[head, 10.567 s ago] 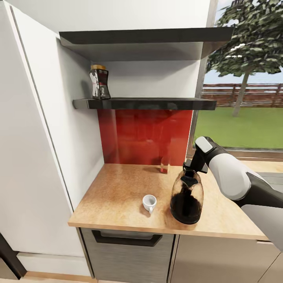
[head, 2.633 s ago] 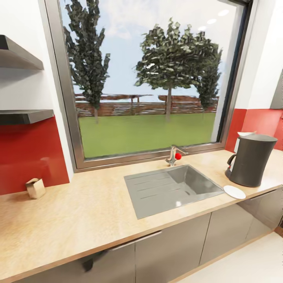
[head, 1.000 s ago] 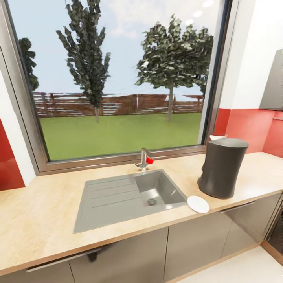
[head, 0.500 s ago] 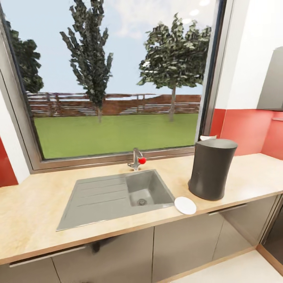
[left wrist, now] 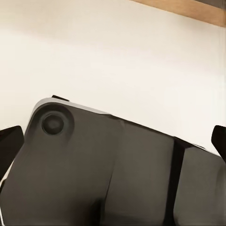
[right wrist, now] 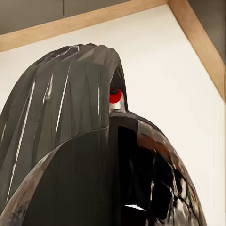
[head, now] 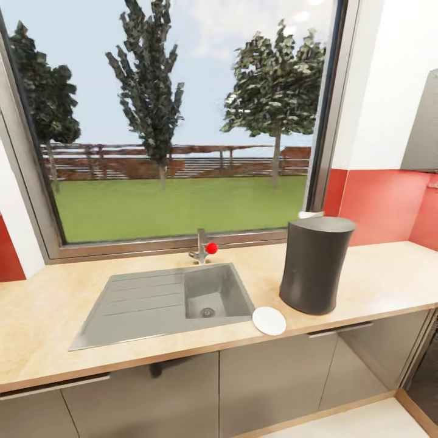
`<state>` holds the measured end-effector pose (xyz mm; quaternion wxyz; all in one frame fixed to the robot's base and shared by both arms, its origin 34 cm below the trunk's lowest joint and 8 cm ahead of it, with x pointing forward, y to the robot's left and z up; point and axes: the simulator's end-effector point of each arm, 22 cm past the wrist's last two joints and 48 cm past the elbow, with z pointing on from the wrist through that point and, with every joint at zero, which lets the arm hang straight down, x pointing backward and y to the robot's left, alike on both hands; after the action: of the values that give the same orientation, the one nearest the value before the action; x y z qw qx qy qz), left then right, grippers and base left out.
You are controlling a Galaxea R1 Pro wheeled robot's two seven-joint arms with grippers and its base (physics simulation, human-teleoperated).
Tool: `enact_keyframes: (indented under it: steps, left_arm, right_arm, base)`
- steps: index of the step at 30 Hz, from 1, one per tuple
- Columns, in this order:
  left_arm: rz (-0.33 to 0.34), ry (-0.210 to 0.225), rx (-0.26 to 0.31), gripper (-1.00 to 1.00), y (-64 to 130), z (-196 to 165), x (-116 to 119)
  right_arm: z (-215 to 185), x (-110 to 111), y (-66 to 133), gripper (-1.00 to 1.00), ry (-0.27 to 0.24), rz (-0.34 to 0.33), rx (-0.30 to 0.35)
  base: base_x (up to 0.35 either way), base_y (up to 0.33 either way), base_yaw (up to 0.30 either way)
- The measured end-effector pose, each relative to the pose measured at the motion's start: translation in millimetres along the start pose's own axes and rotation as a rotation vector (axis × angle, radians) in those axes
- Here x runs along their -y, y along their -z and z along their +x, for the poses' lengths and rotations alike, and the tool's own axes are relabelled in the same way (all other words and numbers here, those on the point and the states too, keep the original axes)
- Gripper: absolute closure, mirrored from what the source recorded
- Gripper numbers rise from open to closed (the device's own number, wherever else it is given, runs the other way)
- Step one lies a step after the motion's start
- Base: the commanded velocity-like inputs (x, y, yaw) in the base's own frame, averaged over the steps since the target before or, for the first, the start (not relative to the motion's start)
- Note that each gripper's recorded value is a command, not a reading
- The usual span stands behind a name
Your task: Set up a coffee station on the kitchen countertop: keep the coffee maker on the countertop, move the bottle of coffee from the kitchen shelf to the counter next to the coffee maker, place a paper coffee filter on top of the coffee maker, put the saucer next to the coffee maker with the coffee cup on the saucer, and place the electric kettle next to the coffee maker.
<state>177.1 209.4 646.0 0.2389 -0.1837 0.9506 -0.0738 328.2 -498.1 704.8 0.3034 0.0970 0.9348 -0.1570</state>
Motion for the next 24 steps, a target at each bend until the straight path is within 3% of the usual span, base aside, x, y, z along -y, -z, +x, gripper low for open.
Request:
enact_keyframes:
  steps: [24]
  left_arm:
    - [0.004,-0.001,-0.001,-1.00,0.0,0.8,2.2]
  right_arm:
    - [5.4,-2.0,1.6,1.00,0.000,-0.003,-0.007]
  base:
    - [0.000,-0.329,0.013]
